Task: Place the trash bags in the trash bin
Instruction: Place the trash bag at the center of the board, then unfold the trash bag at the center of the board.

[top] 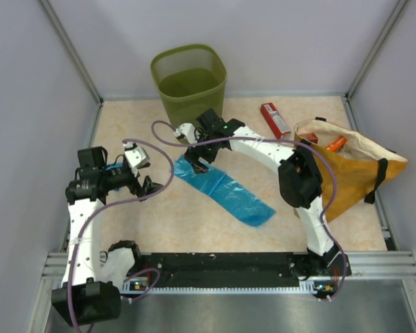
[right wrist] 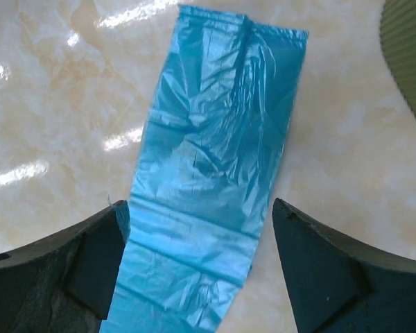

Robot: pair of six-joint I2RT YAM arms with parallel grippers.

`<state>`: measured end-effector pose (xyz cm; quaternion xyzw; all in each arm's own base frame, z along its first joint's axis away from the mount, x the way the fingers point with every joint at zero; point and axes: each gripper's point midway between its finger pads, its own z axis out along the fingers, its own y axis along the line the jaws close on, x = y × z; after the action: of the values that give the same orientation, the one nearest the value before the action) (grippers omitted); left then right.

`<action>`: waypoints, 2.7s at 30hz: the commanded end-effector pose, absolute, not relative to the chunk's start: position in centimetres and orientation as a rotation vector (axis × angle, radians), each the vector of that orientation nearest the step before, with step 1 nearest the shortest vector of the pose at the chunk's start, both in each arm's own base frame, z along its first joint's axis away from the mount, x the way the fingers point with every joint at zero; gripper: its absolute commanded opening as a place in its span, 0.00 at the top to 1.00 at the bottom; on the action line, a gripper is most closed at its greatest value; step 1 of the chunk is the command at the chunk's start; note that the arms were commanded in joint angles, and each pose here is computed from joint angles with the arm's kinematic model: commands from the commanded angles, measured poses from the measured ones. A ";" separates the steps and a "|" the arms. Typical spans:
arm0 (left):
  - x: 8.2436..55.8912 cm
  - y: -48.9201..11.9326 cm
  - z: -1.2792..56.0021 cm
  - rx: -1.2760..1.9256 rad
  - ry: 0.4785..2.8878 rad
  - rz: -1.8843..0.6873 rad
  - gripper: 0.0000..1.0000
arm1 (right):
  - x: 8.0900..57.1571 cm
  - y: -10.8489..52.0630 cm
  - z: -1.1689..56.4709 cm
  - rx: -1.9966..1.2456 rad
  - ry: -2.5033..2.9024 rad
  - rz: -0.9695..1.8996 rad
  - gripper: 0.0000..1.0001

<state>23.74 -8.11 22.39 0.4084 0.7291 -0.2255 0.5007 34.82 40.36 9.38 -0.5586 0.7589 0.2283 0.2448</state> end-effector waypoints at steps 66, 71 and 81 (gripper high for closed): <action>19.6 -38.5 14.9 1.730 1.619 -0.755 1.00 | 26.5 15.5 17.5 -1.083 2.245 0.543 0.33; 22.2 -35.8 18.9 1.576 1.644 -0.769 1.00 | 25.7 16.8 19.6 -1.073 2.208 0.660 0.31; 26.4 -33.5 22.7 1.275 1.744 -0.764 1.00 | 25.3 19.5 25.5 -1.082 2.070 0.863 0.26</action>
<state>25.40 -33.38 19.90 0.5526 0.6822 -0.2891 0.3817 25.42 18.38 21.47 -0.4155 0.8133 0.2837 0.2921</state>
